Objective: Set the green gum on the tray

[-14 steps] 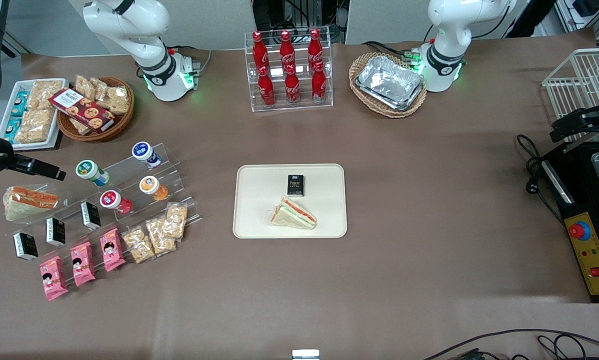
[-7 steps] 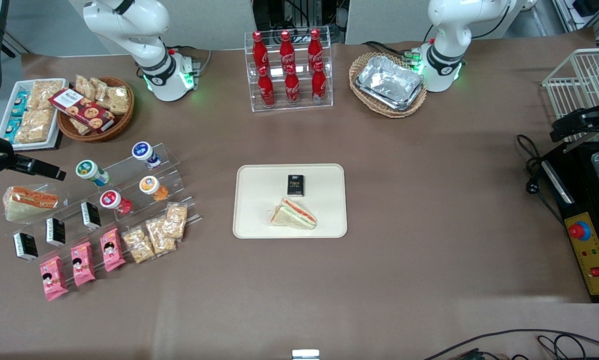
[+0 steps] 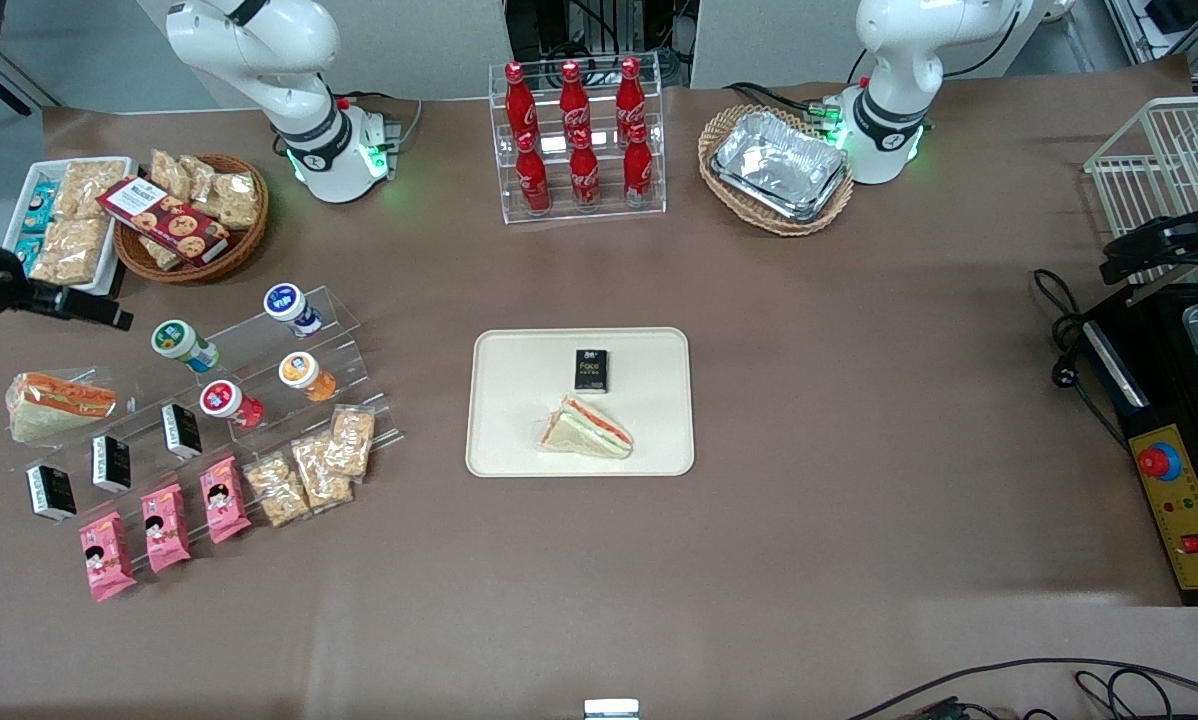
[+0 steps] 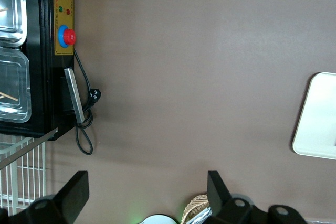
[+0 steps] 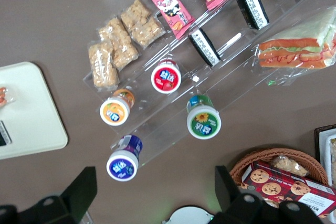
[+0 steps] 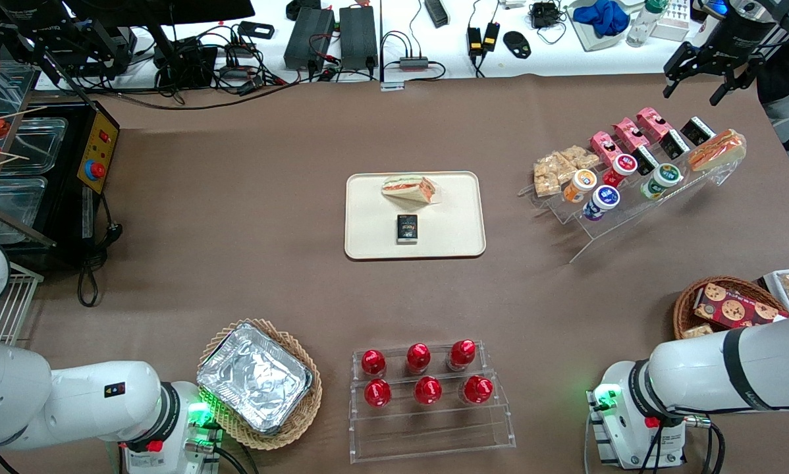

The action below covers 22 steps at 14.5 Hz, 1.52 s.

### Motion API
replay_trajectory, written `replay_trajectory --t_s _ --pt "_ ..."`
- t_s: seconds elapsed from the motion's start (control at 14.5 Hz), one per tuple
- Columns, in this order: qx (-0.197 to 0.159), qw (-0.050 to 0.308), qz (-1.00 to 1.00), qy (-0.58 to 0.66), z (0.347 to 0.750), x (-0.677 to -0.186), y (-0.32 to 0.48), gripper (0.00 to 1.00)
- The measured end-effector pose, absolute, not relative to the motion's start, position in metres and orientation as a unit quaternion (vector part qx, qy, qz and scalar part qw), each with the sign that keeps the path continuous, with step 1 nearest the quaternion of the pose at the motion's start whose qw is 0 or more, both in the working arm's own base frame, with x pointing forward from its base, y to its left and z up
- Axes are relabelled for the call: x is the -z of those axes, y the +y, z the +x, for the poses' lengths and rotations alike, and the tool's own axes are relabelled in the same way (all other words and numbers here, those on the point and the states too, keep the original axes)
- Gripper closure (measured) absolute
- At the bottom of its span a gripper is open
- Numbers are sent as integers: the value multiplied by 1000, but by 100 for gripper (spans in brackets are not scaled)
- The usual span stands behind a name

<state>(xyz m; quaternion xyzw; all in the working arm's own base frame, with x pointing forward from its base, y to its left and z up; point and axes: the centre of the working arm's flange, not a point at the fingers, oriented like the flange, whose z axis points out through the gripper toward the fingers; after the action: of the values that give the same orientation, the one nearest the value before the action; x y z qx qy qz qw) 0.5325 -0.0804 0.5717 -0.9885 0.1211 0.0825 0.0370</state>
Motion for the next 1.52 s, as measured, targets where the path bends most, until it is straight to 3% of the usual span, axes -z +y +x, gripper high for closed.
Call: replay_trajectory --t_s 0.21,0.62,1.52 --pt "-83 43 -991 97 506 -572 -78 0" --pt "-40 23 -998 52 444 -552 -67 0" --pt "-10 2 -1000 28 443 -462 -101 0"
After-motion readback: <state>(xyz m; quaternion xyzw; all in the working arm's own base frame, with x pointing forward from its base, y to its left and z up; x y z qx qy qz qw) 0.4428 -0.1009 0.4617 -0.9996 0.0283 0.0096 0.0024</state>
